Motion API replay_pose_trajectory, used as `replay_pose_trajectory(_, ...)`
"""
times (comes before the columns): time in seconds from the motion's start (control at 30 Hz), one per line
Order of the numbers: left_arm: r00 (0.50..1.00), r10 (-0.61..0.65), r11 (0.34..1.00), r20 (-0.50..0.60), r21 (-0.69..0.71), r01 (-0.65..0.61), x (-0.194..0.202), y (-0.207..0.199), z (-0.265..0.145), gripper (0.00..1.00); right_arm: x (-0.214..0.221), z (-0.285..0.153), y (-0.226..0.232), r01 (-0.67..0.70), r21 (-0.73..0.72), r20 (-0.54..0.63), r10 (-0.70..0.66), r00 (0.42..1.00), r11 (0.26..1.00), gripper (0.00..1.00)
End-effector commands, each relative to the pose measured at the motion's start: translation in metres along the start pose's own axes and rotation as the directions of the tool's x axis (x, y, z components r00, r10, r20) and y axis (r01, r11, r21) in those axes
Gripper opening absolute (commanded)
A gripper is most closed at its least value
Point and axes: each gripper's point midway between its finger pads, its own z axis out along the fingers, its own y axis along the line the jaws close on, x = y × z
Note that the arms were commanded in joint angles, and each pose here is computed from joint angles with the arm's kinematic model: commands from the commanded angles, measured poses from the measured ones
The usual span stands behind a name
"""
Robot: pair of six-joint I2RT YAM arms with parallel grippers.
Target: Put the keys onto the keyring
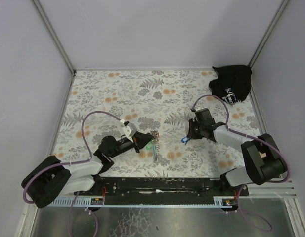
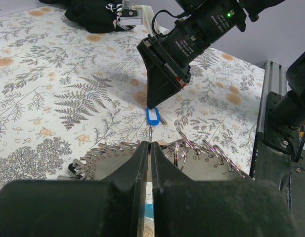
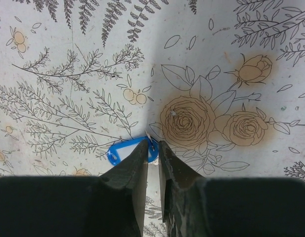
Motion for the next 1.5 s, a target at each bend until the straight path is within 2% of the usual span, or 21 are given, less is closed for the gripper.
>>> replay_pose_trajectory(0.0,0.997,0.025,1.0,0.071,0.01,-0.026,-0.021,-0.001,0.004,0.0,-0.008,0.002,0.004,0.016,-0.029,0.025,-0.015,1.0,0.999,0.2)
replay_pose_trajectory(0.33,0.997,0.026,1.0,0.069,0.01,-0.027,-0.021,-0.001,0.004,0.0,-0.008,0.003,0.004,0.023,-0.031,0.024,-0.023,0.999,0.999,0.16)
replay_pose_trajectory(0.57,0.997,0.025,1.0,0.068,0.013,-0.026,-0.02,-0.002,0.004,0.0,-0.014,0.001,0.005,0.032,-0.029,0.041,-0.031,0.999,0.999,0.21)
replay_pose_trajectory(0.97,0.998,0.024,1.0,0.065,0.015,-0.025,-0.02,-0.001,0.005,0.0,-0.02,-0.001,0.008,0.057,-0.045,0.06,-0.054,0.997,0.997,0.21)
replay_pose_trajectory(1.47,0.998,0.022,1.0,0.06,0.015,-0.023,-0.018,-0.001,0.006,0.0,-0.017,0.005,0.008,0.07,-0.053,0.043,-0.068,0.997,0.996,0.11)
